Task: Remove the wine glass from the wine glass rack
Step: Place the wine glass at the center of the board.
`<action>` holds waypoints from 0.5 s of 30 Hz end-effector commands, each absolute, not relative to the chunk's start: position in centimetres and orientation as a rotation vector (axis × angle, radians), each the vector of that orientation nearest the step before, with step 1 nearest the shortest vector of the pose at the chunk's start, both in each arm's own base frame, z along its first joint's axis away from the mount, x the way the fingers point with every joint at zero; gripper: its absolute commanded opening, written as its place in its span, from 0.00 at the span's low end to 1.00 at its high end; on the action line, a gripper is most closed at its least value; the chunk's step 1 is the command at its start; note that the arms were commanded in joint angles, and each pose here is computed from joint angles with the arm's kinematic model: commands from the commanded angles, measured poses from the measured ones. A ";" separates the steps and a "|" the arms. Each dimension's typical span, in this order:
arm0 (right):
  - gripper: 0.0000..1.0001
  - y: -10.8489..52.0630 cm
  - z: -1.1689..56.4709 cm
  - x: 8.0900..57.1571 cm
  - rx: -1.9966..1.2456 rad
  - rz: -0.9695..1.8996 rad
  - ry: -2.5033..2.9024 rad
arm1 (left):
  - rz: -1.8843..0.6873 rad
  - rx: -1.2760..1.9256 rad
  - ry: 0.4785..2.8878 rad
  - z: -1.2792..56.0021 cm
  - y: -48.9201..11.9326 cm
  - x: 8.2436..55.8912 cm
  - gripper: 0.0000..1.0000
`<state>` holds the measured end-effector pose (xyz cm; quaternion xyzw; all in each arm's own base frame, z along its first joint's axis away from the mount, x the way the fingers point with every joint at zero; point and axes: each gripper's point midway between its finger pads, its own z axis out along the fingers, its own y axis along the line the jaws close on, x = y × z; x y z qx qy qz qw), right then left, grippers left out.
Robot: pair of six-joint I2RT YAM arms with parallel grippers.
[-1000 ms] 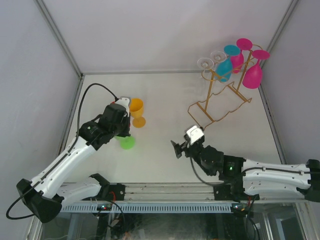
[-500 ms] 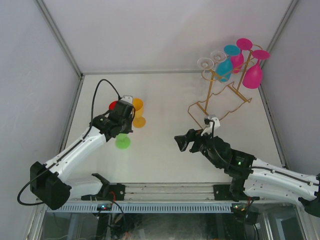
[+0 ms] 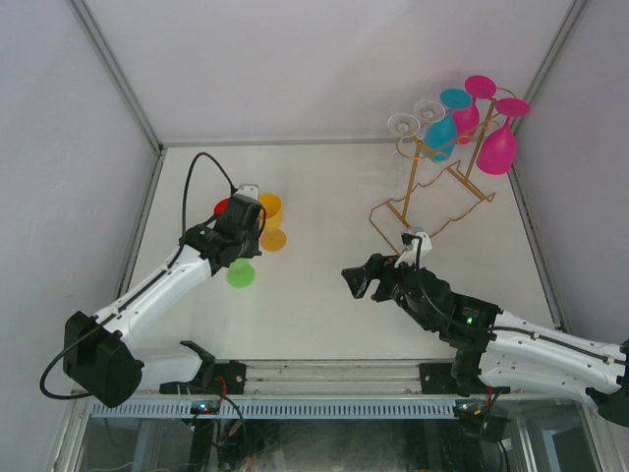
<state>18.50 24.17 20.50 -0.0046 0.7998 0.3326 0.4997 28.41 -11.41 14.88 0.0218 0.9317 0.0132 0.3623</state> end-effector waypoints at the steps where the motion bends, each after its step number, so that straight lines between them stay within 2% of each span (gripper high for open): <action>1: 0.81 24.2 22.3 19.0 0.046 0.831 1.903 | -0.027 0.012 2.395 14.5 -11.7 28.4 0.04; 15: 0.81 24.4 21.8 18.9 0.039 0.832 1.920 | -0.047 -0.013 2.402 14.7 -11.4 28.5 0.08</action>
